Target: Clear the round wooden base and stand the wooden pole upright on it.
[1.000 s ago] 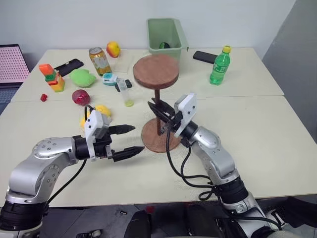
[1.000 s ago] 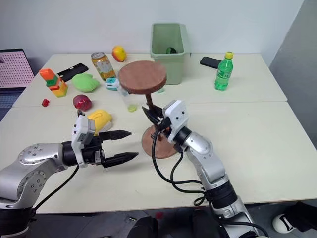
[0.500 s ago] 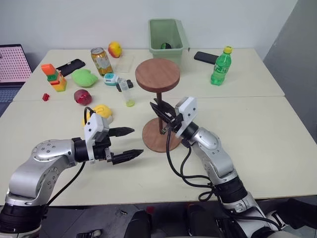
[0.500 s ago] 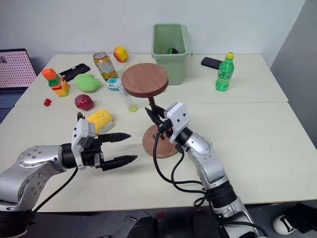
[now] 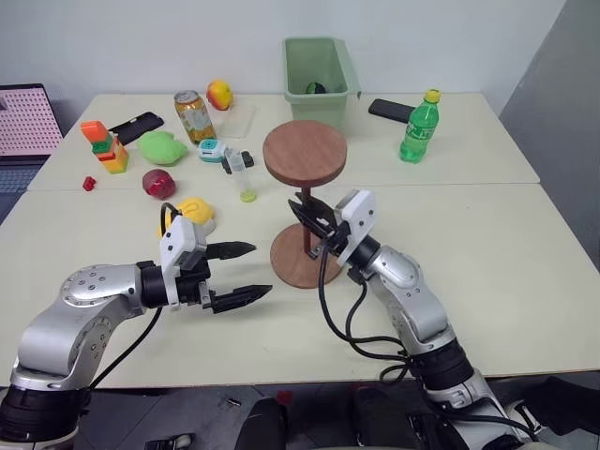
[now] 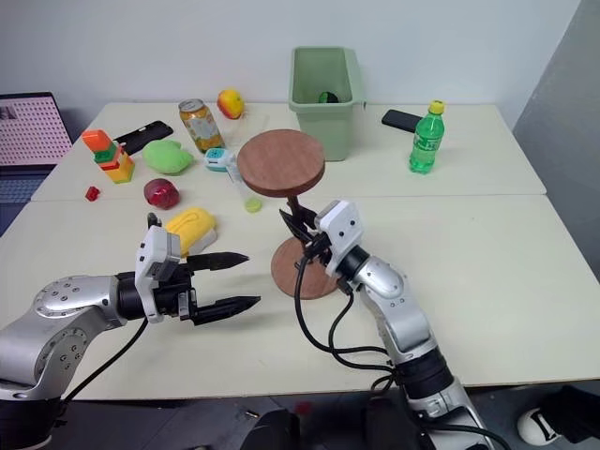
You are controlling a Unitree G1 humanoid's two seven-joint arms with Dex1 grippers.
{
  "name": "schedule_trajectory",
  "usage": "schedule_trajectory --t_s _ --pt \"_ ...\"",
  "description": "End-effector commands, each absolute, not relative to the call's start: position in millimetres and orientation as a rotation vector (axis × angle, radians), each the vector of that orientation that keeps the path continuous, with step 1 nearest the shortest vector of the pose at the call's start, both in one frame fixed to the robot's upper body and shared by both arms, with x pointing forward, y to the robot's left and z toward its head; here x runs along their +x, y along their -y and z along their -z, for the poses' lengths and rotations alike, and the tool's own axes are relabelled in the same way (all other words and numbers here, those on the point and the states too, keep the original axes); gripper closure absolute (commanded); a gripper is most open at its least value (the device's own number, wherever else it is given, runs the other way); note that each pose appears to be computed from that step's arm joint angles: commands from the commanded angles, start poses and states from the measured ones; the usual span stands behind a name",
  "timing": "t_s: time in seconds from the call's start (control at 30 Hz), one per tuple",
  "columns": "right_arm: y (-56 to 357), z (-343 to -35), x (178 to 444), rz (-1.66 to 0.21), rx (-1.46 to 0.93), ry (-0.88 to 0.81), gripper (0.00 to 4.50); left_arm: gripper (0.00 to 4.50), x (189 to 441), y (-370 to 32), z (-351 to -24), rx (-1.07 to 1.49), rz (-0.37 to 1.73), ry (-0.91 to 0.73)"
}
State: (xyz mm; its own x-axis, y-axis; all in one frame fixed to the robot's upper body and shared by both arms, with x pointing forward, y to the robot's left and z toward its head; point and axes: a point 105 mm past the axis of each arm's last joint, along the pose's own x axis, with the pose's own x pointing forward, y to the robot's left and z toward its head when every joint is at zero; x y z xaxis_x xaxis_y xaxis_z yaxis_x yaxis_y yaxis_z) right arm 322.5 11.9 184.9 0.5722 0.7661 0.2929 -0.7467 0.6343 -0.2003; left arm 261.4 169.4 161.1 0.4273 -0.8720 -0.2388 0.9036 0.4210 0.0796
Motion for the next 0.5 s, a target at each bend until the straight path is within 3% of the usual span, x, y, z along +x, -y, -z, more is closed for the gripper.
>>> schedule_trajectory --t_s 0.03,0.5 --pt "-14 -145 333 -0.869 -0.097 0.191 4.24 0.0 260 -165 -167 0.239 1.137 -0.139" --pt "-12 -129 333 -0.861 -0.1 0.121 4.24 0.0 261 -164 -168 0.243 1.143 -0.135"
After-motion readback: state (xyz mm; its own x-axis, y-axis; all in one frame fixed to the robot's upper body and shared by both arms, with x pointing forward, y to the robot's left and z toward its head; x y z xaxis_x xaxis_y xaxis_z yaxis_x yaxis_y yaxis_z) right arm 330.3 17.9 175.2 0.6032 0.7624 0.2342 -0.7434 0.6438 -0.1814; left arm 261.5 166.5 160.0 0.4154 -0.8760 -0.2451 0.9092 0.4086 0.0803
